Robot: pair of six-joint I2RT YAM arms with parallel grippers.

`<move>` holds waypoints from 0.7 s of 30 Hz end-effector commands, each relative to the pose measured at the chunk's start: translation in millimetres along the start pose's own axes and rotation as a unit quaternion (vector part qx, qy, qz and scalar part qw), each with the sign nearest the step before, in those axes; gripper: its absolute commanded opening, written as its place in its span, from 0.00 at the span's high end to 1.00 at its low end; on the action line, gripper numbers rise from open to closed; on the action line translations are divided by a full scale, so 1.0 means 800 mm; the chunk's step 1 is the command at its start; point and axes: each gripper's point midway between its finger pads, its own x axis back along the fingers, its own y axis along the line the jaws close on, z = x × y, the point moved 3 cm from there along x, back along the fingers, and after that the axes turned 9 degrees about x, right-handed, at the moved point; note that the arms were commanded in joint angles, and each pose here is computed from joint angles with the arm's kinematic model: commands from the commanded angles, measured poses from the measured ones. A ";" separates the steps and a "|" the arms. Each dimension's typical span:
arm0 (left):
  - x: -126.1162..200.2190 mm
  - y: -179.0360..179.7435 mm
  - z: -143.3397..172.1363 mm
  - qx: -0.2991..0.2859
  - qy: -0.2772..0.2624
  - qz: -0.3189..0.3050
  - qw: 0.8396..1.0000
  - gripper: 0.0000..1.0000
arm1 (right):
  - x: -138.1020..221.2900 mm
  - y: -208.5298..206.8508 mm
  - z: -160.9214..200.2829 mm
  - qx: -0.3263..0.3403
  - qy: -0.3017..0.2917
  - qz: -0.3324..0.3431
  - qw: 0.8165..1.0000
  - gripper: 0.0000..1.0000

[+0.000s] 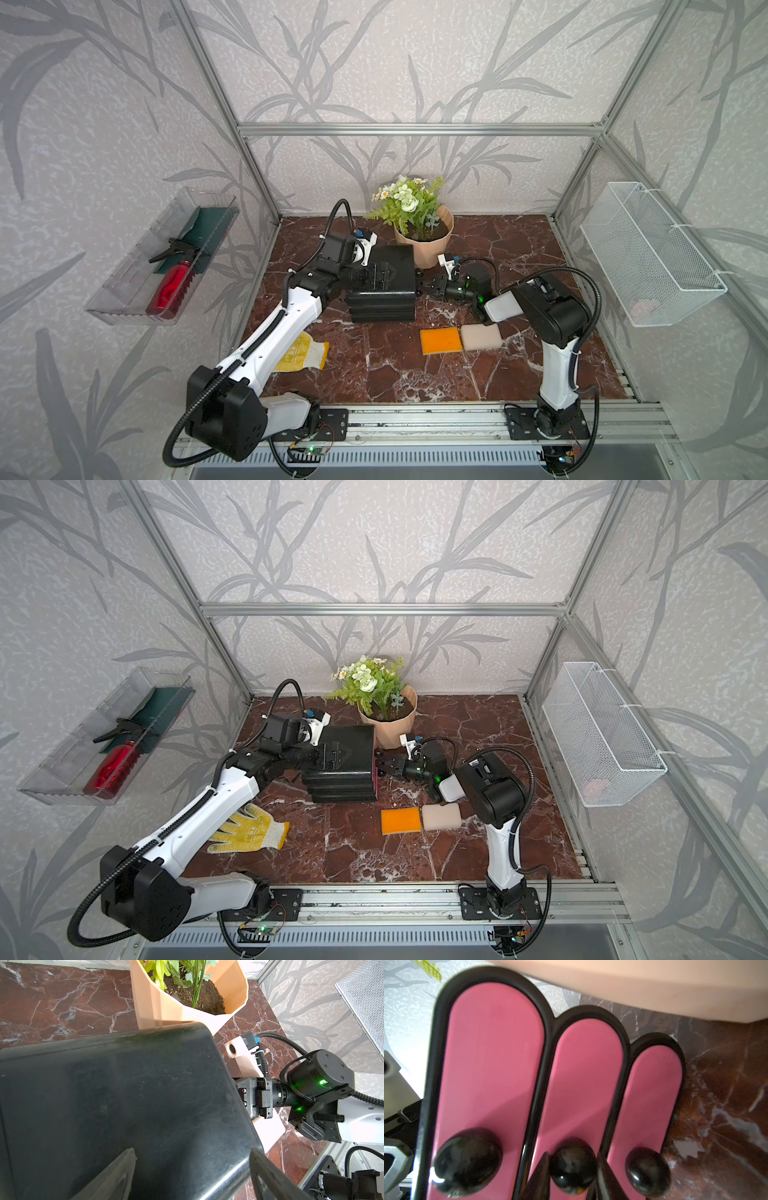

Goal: Take the sponge out of the drawer
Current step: Open the drawer in the storage box.

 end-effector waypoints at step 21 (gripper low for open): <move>-0.010 0.028 0.028 0.034 0.058 -0.034 0.997 0.14 | 0.144 -0.061 -0.041 -0.039 -0.130 0.062 0.989 0.79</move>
